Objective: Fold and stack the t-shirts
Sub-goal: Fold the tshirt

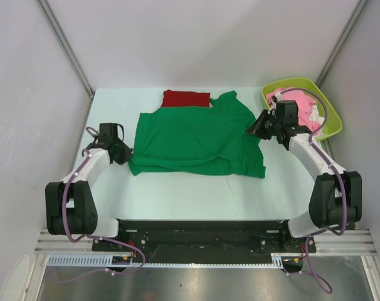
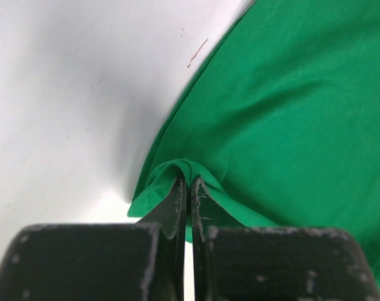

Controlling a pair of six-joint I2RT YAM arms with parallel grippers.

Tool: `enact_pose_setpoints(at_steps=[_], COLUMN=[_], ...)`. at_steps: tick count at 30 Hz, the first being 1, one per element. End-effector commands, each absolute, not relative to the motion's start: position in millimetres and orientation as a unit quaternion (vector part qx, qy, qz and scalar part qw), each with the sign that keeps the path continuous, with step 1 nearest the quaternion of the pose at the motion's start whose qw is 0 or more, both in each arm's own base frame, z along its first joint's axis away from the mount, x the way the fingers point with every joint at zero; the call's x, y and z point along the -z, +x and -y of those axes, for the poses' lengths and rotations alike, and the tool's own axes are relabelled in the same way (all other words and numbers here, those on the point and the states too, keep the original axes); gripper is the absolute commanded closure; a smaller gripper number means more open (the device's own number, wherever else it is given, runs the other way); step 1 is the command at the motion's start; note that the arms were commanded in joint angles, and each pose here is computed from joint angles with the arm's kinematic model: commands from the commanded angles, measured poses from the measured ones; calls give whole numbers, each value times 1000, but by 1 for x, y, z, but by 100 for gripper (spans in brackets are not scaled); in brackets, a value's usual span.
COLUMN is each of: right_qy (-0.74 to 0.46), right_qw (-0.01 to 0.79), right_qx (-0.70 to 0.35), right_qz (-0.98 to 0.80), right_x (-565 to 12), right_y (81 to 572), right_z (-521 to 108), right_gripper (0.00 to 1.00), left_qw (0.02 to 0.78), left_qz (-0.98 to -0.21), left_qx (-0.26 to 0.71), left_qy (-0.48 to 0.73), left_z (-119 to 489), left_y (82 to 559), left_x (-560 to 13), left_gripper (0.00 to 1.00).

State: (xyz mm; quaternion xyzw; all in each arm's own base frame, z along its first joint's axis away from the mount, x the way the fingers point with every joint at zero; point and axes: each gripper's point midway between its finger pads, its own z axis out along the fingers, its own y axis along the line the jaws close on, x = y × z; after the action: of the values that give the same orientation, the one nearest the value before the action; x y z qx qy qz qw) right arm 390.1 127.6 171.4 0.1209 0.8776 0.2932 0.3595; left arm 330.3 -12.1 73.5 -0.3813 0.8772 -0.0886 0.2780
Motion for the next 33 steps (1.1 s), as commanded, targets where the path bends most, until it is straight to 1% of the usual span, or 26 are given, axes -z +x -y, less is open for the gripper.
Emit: enact_pose_setpoints(at_steps=[1,5,17,23,33], right_qy=[84,77,66,70,81], right_qw=[387,374,374,388,390], right_qx=[-305,-306,-299,-284,-261], right_qz=[-866,-872,-875,-874,-879], right_x=[-192,-183,-184,-195,-203], right_y=[415,426,459,457,437], right_z=[-137,-145,-156,-144,-121], right_gripper=[100,100,100,100,100], left_qw=[304,303,293,298,294], left_qz=[-869,-870,-877,-877,-880], left_qx=[95,93,97,103,117], left_qy=[-378,-378,-369,-364,-354], left_z=[6,5,8,9,18], left_y=[351,355,374,379,381], left_x=[-94,-94,-90,-95,-92], left_gripper=[100,100,100,100,100])
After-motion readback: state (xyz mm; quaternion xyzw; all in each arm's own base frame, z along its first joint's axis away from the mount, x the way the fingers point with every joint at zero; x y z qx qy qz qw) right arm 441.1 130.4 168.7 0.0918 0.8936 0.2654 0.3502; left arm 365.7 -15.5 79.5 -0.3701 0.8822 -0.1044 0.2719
